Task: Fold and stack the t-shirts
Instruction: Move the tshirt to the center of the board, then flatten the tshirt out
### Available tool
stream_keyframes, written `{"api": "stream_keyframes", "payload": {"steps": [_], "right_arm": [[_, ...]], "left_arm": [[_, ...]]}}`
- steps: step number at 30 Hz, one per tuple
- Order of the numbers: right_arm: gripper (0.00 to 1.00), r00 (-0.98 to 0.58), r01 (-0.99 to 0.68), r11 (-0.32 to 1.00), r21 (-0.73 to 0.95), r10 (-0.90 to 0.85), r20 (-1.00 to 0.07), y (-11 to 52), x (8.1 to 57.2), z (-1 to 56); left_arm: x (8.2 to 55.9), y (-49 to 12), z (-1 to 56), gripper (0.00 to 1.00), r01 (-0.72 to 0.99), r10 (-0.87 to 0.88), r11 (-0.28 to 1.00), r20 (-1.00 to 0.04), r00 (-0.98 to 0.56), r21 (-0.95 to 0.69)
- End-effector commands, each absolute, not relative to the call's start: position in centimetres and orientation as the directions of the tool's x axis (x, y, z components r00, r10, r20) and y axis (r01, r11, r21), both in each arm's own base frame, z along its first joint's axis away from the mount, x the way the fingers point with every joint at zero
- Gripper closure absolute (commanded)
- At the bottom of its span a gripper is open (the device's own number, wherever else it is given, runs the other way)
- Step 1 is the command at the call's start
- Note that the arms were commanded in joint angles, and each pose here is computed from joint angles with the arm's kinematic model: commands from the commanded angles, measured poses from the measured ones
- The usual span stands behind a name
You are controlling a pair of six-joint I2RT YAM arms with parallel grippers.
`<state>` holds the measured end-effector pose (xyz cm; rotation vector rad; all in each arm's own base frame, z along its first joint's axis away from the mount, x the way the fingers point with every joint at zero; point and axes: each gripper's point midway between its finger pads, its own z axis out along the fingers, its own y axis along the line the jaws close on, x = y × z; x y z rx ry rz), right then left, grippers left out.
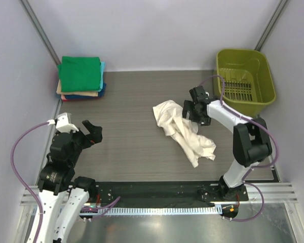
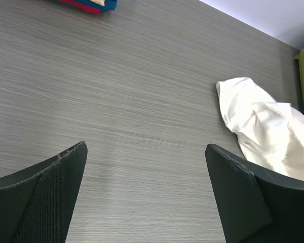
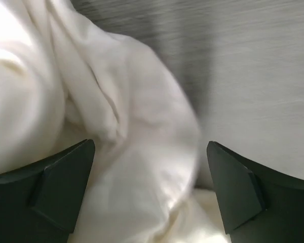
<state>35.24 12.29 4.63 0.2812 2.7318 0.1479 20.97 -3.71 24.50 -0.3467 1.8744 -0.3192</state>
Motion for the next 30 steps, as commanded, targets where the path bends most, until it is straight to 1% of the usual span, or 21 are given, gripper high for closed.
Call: {"api": "stream_keyframes", "payload": {"steps": [1,2,3,5,7,8,9,10,13,16,17,19,20,21,23,24,25,26,27,28,30], "right_arm": [[0.00,-0.872,0.186,0.969,-0.160,0.088,-0.481,7.4,33.4,9.3],[0.00,-0.877,0.184,0.958,-0.222,0.058,-0.478,6.6,32.7,10.1],[0.00,-0.861,0.171,0.950,-0.263,0.015,-0.508,6.3,33.0,11.5],[0.00,-0.857,0.146,0.952,-0.271,-0.015,-0.515,6.7,32.5,12.6],[0.00,-0.832,0.179,0.952,-0.250,0.011,-0.554,6.5,32.4,14.2],[0.00,-0.827,0.199,0.943,-0.266,0.016,-0.562,5.9,32.1,14.9],[0.00,-0.797,0.224,0.942,-0.249,0.030,-0.603,5.7,32.1,16.6],[0.00,-0.785,0.228,0.944,-0.237,0.034,-0.619,5.7,31.9,17.3],[0.00,-0.733,0.219,0.965,-0.145,0.064,-0.678,6.2,31.3,20.1],[0.00,-0.731,0.163,0.986,-0.036,0.096,-0.676,7.6,29.9,20.6],[0.01,-0.720,0.127,0.991,0.040,0.120,-0.683,8.6,29.3,21.2],[0.00,-0.734,0.101,0.991,0.083,0.130,-0.667,9.2,28.1,20.1],[0.00,-0.721,0.089,0.989,0.116,0.145,-0.677,9.4,27.7,20.5],[0.00,-0.740,0.084,0.988,0.133,0.151,-0.655,9.6,26.9,19.3],[0.00,-0.728,0.077,0.981,0.179,0.178,-0.662,10.0,26.3,19.4],[0.00,-0.746,0.064,0.975,0.212,0.188,-0.639,10.6,25.7,18.5],[0.00,-0.749,0.056,0.970,0.238,0.198,-0.632,11.0,25.4,18.4],[0.00,-0.739,0.039,0.962,0.271,0.211,-0.640,11.4,25.3,18.7],[0.00,-0.750,0.028,0.956,0.291,0.213,-0.626,11.7,24.7,18.2],[0.00,-0.752,0.032,0.948,0.317,0.231,-0.617,12.0,24.4,18.2],[0.00,-0.752,0.032,0.939,0.342,0.248,-0.610,12.0,23.6,17.9]], "left_arm": [[21.4,-3.5,25.1,0.00,-0.081,-0.379,0.925,-0.878,-0.294,-0.372],[21.3,-3.7,25.0,0.00,-0.064,-0.368,0.928,-0.878,-0.306,-0.366],[21.2,-4.2,25.3,0.00,-0.038,-0.362,0.929,-0.878,-0.313,-0.369],[21.4,-5.8,25.4,0.00,0.034,-0.357,0.919,-0.865,-0.353,-0.393],[22.1,-6.4,24.5,0.00,0.029,-0.358,0.915,-0.842,-0.403,-0.403],[22.0,-7.2,24.4,0.00,0.061,-0.355,0.905,-0.829,-0.432,-0.420],[22.1,-7.7,24.3,0.02,0.075,-0.349,0.902,-0.822,-0.449,-0.424],[22.3,-8.0,24.3,0.02,0.081,-0.350,0.898,-0.815,-0.461,-0.432],[22.9,-9.5,23.8,0.06,0.118,-0.364,0.871,-0.788,-0.497,-0.476],[24.3,-11.7,22.5,0.09,0.127,-0.385,0.837,-0.737,-0.556,-0.533],[25.0,-12.5,22.0,0.10,0.140,-0.385,0.828,-0.733,-0.561,-0.542],[25.9,-14.9,20.0,0.10,0.145,-0.359,0.825,-0.706,-0.611,-0.546],[26.7,-16.1,20.1,0.10,0.177,-0.359,0.814,-0.718,-0.596,-0.554],[26.9,-18.0,18.4,0.10,0.189,-0.324,0.811,-0.695,-0.641,-0.553],[28.3,-20.6,18.7,0.10,0.232,-0.345,0.769,-0.693,-0.633,-0.595],[28.8,-22.0,16.6,0.10,0.216,-0.326,0.768,-0.658,-0.679,-0.603],[29.1,-22.9,16.0,0.10,0.218,-0.326,0.753,-0.641,-0.695,-0.621],[30.4,-24.2,16.7,0.10,0.239,-0.360,0.720,-0.645,-0.674,-0.651],[30.9,-25.0,16.3,0.10,0.245,-0.362,0.710,-0.641,-0.676,-0.660],[31.6,-25.6,14.4,0.11,0.220,-0.353,0.720,-0.621,-0.700,-0.658],[33.0,-27.2,14.7,0.11,0.248,-0.368,0.697,-0.633,-0.681,-0.673]]}}
